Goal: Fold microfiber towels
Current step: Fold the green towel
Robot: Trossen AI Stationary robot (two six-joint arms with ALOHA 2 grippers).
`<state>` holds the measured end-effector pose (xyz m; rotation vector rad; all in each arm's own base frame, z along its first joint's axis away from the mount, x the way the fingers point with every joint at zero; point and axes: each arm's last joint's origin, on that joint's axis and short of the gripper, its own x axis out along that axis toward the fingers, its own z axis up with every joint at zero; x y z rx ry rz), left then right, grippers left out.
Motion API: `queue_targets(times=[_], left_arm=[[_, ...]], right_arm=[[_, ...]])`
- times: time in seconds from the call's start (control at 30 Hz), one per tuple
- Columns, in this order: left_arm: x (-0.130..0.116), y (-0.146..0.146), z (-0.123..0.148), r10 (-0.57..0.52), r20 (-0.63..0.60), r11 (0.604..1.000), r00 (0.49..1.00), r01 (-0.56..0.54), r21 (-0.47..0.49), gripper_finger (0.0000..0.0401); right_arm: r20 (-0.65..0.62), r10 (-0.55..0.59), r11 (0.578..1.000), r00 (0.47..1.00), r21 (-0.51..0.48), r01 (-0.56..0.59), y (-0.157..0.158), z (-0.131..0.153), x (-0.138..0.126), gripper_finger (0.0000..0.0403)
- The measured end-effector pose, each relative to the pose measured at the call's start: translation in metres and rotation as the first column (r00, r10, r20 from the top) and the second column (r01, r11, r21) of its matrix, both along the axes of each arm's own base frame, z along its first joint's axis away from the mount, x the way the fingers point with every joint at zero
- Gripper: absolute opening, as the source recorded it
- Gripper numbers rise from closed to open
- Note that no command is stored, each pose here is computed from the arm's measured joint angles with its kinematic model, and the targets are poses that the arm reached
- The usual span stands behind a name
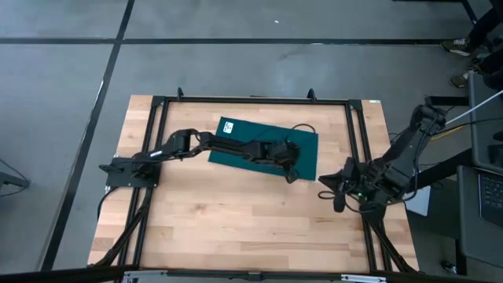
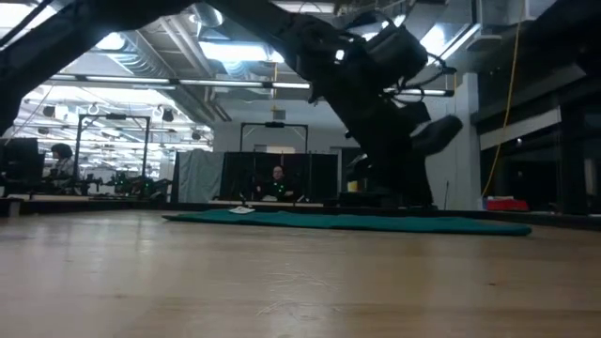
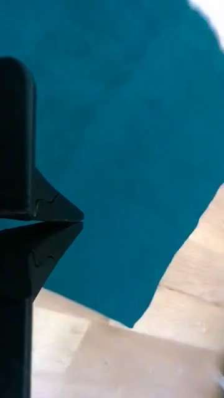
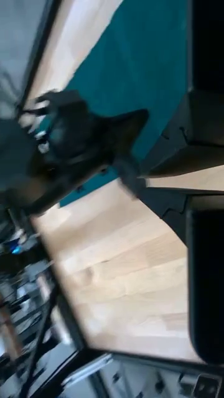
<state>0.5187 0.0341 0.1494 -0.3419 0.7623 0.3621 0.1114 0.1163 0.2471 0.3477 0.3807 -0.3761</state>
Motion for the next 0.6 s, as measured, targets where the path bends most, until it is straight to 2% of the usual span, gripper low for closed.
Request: queue_targets(times=[0.23, 0.47, 0.6], left_arm=[[-0.003, -0.008, -0.009, 0.019, -0.063, 0.998, 0.998, -0.023, -0.058, 0.0001], [-0.010, -0.046, -0.014, -0.017, -0.147, 0.995, 0.989, 0.003, -0.097, 0.0002], [-0.014, -0.069, -0.016, -0.003, -0.185, 0.998, 0.983, -0.009, -0.060, 0.0002]], right_arm=[[0.091, 0.007, 0.999, 0.996, -0.034, -0.004, 0.006, 0.015, -0.004, 0.0039], [0.121, 0.025, 0.997, 0.992, -0.069, -0.017, 0.009, 0.038, -0.002, 0.0039], [0.135, 0.034, 0.997, 0.990, -0.070, -0.025, 0.011, 0.046, -0.001, 0.0038]])
